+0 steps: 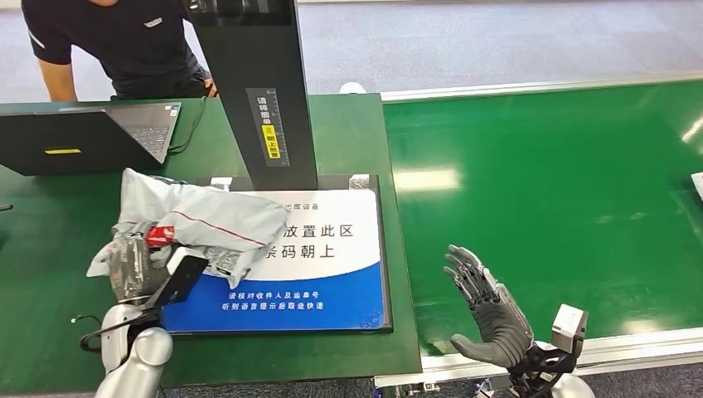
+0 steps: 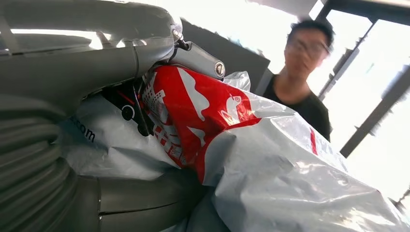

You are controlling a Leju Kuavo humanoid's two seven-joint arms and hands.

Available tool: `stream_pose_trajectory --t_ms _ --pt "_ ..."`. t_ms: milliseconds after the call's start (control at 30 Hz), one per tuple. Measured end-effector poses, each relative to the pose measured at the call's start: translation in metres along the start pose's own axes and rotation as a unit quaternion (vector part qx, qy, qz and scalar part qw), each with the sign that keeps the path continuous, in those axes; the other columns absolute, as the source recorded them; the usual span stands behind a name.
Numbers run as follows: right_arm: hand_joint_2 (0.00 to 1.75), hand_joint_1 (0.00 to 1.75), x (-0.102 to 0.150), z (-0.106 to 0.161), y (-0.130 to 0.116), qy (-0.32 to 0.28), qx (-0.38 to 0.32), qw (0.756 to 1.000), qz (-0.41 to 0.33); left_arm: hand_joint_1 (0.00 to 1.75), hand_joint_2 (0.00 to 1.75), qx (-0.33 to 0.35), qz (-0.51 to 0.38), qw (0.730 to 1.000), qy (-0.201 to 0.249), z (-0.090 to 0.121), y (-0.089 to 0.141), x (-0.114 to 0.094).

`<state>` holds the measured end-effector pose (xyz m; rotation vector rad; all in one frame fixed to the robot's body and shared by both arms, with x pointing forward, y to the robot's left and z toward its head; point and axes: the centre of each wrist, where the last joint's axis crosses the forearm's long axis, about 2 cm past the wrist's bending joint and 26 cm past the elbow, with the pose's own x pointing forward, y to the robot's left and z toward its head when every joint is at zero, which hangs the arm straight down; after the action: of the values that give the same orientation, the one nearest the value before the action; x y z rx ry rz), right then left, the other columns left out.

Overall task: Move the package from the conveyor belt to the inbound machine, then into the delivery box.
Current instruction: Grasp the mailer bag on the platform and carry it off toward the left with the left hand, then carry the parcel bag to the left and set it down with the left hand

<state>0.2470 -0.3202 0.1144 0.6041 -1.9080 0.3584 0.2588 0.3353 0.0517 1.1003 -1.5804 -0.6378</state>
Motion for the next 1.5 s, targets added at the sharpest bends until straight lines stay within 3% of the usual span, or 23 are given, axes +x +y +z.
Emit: stream_pose_trajectory --t_ms 200,433,467,567,667,867,1200,1300,1367,1500 --pt "1.75 0.00 0.003 0.008 0.001 -0.001 -0.012 1.000 0.003 1.75 1.75 0.080 -0.058 0.992 0.074 -0.008 0.025 -0.036" --pt "1.75 0.00 0.005 0.015 0.004 -0.002 -0.024 1.000 0.005 1.75 1.75 0.140 -0.111 0.964 0.196 -0.008 0.052 -0.076" --pt "1.75 0.00 0.005 0.015 0.005 -0.002 -0.025 1.000 0.005 1.43 1.75 0.150 -0.113 0.960 0.209 -0.007 0.057 -0.083" --pt "1.75 0.00 0.005 0.017 0.006 -0.002 -0.031 1.000 0.006 0.21 1.75 0.183 -0.118 0.947 0.236 0.000 0.074 -0.106" --pt "1.75 0.00 0.005 0.018 0.006 -0.002 -0.036 0.999 0.007 0.00 1.75 0.209 -0.121 0.937 0.252 0.006 0.085 -0.120" --pt "1.75 0.00 0.005 0.019 0.006 -0.003 -0.040 0.999 0.006 0.00 1.75 0.234 -0.120 0.924 0.277 0.013 0.093 -0.131" --pt "1.75 0.00 0.005 0.018 0.006 -0.005 -0.043 0.999 0.007 0.00 1.75 0.261 -0.088 0.921 0.276 0.012 0.090 -0.128" --pt "1.75 0.00 0.005 0.018 0.006 -0.005 -0.043 0.999 0.007 0.00 1.75 0.291 -0.012 0.918 0.269 0.009 0.084 -0.123" --pt "1.75 0.00 0.005 0.017 0.006 -0.006 -0.043 0.999 0.008 0.00 1.75 0.291 0.091 0.919 0.251 0.004 0.077 -0.117" --pt "1.75 0.00 0.004 0.014 0.004 -0.004 -0.041 0.999 0.029 0.00 1.75 0.218 0.313 0.911 0.154 -0.006 0.058 -0.092"
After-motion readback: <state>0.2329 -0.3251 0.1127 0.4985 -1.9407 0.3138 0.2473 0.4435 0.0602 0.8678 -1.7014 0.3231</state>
